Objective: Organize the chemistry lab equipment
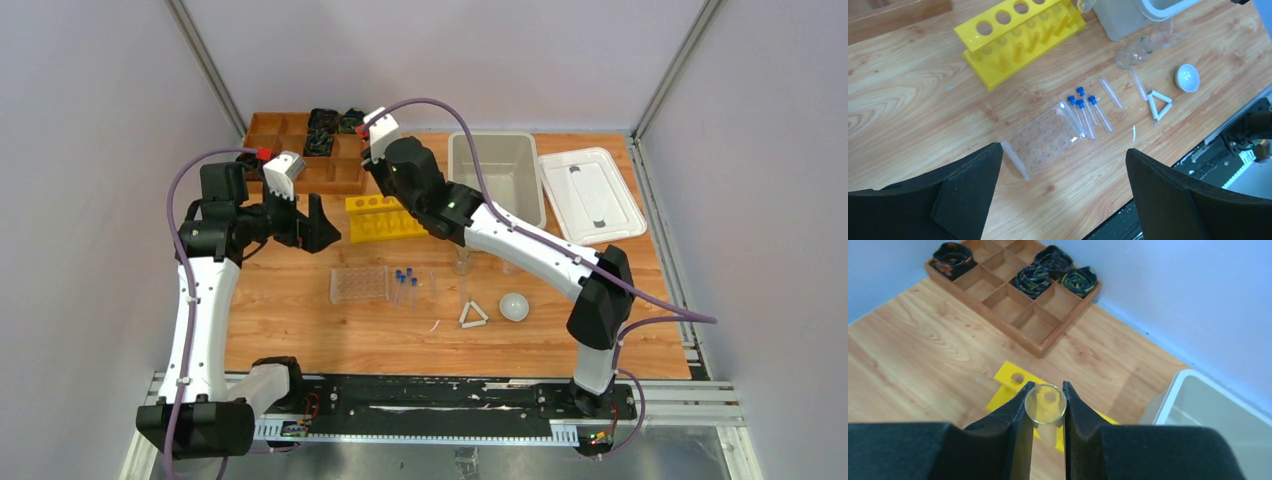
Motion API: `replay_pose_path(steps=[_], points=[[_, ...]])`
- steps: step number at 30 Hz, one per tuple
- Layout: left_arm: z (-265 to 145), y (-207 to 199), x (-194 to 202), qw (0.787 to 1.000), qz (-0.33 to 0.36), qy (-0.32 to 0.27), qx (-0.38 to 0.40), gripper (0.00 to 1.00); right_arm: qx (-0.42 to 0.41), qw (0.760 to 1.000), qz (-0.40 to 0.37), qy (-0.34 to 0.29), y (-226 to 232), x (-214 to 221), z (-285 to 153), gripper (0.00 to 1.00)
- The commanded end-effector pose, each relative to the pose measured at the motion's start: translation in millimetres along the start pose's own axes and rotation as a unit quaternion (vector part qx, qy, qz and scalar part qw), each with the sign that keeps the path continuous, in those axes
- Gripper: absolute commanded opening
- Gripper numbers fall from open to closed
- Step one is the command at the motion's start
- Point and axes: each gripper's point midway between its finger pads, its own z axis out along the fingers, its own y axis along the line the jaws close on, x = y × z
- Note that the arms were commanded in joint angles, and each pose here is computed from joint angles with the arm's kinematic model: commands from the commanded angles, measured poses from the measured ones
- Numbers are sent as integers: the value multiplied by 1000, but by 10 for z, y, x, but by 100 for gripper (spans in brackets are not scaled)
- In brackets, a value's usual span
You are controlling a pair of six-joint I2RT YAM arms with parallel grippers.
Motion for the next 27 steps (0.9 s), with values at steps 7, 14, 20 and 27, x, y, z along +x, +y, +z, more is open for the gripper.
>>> replay_pose_path(steps=[7,14,20,27], points=[[-3,289,-105,998,-5,9,-69,100,56,991,-6,-119,-384,-255,361,0],[43,393,-52,996,-6,25,-82,100,34,992,13,-120,-305,-56,525,0],[70,425,-23,996,-3,32,-82,100,30,992,48,-113,-322,130,554,0],[77,430,-41,996,-3,32,-81,100,14,992,75,-98,-244,326,594,0]])
